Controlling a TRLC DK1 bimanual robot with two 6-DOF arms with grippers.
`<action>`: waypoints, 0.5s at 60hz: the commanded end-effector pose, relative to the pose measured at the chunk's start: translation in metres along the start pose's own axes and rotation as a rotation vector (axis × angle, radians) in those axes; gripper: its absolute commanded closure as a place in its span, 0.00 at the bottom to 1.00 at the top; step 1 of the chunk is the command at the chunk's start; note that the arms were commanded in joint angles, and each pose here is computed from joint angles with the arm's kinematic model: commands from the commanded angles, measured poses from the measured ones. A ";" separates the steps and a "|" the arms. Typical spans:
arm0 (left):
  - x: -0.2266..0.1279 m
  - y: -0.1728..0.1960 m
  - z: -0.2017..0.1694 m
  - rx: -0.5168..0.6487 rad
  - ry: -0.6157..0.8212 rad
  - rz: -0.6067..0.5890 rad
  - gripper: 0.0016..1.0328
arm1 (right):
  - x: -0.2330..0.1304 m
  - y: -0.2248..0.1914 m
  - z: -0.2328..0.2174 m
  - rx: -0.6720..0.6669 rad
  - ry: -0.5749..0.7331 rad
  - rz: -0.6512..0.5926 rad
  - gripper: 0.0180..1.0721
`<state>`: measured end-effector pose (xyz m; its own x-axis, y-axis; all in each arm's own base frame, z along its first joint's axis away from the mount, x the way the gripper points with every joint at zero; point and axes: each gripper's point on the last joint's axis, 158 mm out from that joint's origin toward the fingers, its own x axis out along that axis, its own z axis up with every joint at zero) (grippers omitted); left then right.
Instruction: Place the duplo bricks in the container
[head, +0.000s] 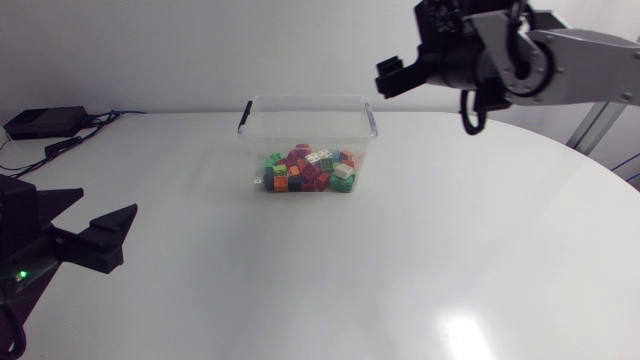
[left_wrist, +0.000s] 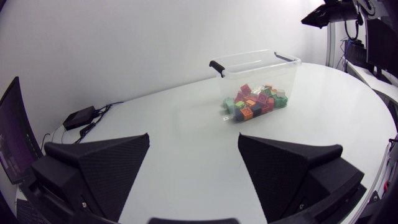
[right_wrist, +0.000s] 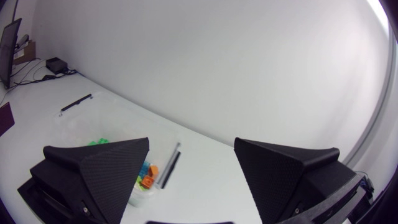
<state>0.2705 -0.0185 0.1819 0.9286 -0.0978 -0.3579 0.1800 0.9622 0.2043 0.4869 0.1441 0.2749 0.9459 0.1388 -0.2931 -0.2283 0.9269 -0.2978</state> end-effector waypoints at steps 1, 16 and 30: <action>0.001 0.000 -0.008 -0.018 -0.002 0.002 0.04 | -0.021 -0.021 -0.015 -0.005 0.003 -0.050 0.05; -0.002 0.006 -0.013 -0.027 -0.040 0.040 0.04 | -0.090 -0.072 -0.033 0.023 -0.072 -0.180 0.05; -0.005 0.012 -0.013 -0.032 -0.074 0.073 0.05 | -0.142 -0.095 -0.061 0.004 -0.134 -0.272 0.05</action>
<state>0.2635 -0.0050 0.1806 0.9595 -0.0509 -0.2771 0.1140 0.9696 0.2165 0.3728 0.0285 0.2939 0.9939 -0.0435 -0.1017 0.0071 0.9429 -0.3331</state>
